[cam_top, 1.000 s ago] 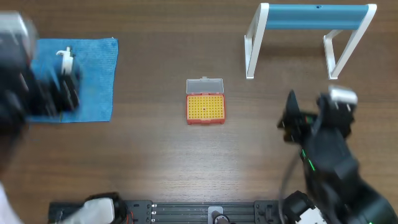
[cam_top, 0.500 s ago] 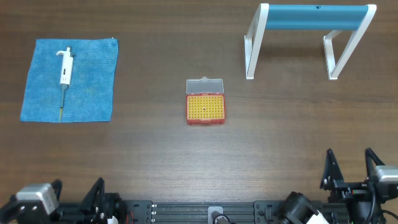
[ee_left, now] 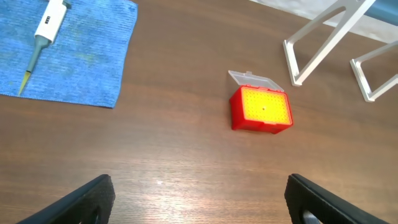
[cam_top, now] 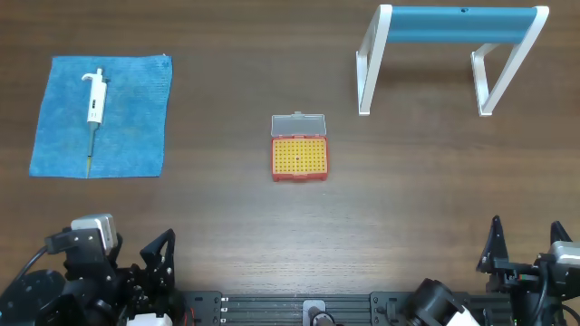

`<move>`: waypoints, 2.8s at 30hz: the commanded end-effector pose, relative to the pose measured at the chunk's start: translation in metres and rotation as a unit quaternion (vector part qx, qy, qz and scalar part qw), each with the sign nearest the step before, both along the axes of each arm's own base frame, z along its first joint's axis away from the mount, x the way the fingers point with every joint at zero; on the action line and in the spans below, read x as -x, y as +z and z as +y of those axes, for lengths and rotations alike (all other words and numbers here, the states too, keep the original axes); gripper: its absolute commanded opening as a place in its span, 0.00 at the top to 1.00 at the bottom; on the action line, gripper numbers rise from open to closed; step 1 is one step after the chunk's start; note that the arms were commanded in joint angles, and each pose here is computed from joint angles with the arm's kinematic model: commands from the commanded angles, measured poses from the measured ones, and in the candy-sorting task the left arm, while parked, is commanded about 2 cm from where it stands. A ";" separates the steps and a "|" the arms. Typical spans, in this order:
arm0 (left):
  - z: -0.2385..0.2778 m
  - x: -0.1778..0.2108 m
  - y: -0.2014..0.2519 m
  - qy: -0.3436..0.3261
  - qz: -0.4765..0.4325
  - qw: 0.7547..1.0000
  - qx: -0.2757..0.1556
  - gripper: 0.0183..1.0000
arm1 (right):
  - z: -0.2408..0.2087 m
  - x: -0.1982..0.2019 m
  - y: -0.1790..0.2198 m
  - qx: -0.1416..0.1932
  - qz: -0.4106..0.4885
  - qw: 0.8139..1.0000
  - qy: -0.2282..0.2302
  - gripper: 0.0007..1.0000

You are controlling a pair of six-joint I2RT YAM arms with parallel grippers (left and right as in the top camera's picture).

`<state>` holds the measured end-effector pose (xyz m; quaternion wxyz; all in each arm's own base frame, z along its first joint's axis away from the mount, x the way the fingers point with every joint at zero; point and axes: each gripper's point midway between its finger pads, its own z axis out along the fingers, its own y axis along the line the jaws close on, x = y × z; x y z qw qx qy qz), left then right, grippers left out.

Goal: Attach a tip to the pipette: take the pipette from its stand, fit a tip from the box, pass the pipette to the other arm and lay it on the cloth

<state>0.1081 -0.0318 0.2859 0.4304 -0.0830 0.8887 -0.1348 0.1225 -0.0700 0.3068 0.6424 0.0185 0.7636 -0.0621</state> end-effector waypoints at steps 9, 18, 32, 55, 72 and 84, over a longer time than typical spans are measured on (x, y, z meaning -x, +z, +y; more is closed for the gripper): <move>0.008 -0.012 0.005 0.006 -0.031 0.999 -0.027 0.11 | -0.003 0.000 0.000 0.010 -0.002 1.000 -0.006 0.18; 0.024 -0.101 0.038 0.040 -0.417 0.906 -0.066 0.11 | -0.003 0.000 0.000 0.010 -0.002 1.000 -0.006 0.18; 0.026 -0.139 -0.135 0.031 -0.274 0.959 -0.065 0.11 | -0.003 0.000 0.000 0.010 -0.002 1.000 -0.006 0.18; 0.028 -0.140 -0.142 0.036 -0.258 0.963 -0.067 0.11 | -0.003 0.000 0.000 0.009 -0.002 1.000 -0.006 0.18; 0.028 -0.140 -0.142 0.036 -0.258 0.963 -0.067 0.11 | 0.104 -0.113 -0.084 -0.129 -0.101 0.978 0.129 0.18; 0.028 -0.140 -0.142 0.036 -0.258 0.963 -0.067 0.11 | 0.057 -0.123 -0.149 -0.099 -0.056 0.993 0.017 0.18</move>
